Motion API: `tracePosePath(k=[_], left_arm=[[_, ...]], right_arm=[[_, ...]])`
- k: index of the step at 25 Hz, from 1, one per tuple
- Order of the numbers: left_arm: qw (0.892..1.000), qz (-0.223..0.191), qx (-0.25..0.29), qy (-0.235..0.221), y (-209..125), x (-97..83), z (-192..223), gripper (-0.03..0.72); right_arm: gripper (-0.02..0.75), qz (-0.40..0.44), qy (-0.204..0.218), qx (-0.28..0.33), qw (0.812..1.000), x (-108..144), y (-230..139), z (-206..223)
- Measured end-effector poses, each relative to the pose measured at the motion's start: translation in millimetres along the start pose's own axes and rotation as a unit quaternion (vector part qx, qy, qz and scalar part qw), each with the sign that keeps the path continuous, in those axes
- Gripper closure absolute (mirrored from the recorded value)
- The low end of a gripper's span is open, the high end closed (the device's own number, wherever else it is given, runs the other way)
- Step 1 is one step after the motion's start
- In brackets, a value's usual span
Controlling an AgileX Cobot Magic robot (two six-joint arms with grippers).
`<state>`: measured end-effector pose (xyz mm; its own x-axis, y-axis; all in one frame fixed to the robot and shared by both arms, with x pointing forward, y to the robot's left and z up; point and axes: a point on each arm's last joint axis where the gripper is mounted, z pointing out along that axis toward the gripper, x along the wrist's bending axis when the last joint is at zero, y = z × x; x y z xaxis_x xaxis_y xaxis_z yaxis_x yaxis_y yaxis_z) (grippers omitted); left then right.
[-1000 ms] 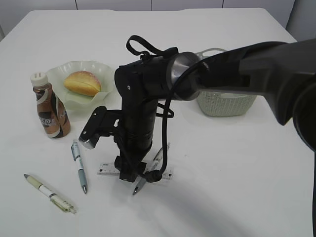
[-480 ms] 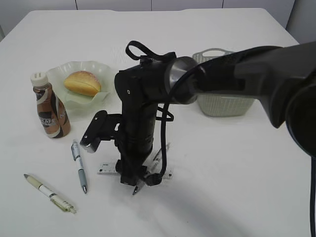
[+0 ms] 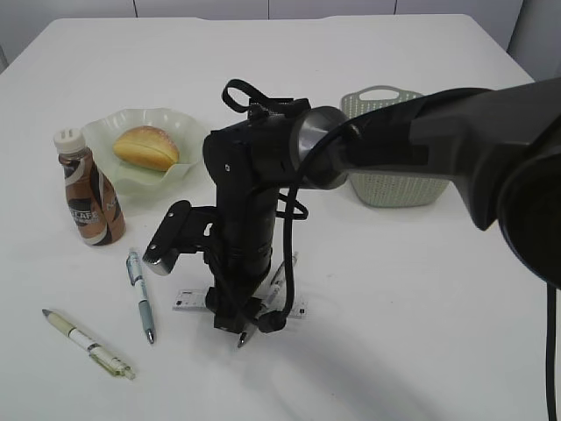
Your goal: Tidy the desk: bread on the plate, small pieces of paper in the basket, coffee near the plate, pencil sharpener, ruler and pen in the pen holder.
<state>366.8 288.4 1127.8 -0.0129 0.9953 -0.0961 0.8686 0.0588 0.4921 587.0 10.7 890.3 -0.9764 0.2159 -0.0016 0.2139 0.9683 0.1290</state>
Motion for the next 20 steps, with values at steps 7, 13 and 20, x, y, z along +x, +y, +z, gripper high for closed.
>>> tracePosePath(k=[7,13,20], left_arm=[[1.0,0.0,0.0,0.0,0.0,0.0,0.0,0.334],[1.0,0.0,0.0,0.0,0.0,0.0,0.0,0.334],[1.0,0.0,0.0,0.0,0.0,0.0,0.0,0.334]], right_arm=[[0.251,-0.002,0.0,0.0,1.0,-0.1,0.2,-0.5],[0.439,-0.007,0.0,0.0,1.0,-0.1,0.2,-0.5],[0.482,-0.009,0.001,0.002,1.0,0.1,-0.1,-0.5]])
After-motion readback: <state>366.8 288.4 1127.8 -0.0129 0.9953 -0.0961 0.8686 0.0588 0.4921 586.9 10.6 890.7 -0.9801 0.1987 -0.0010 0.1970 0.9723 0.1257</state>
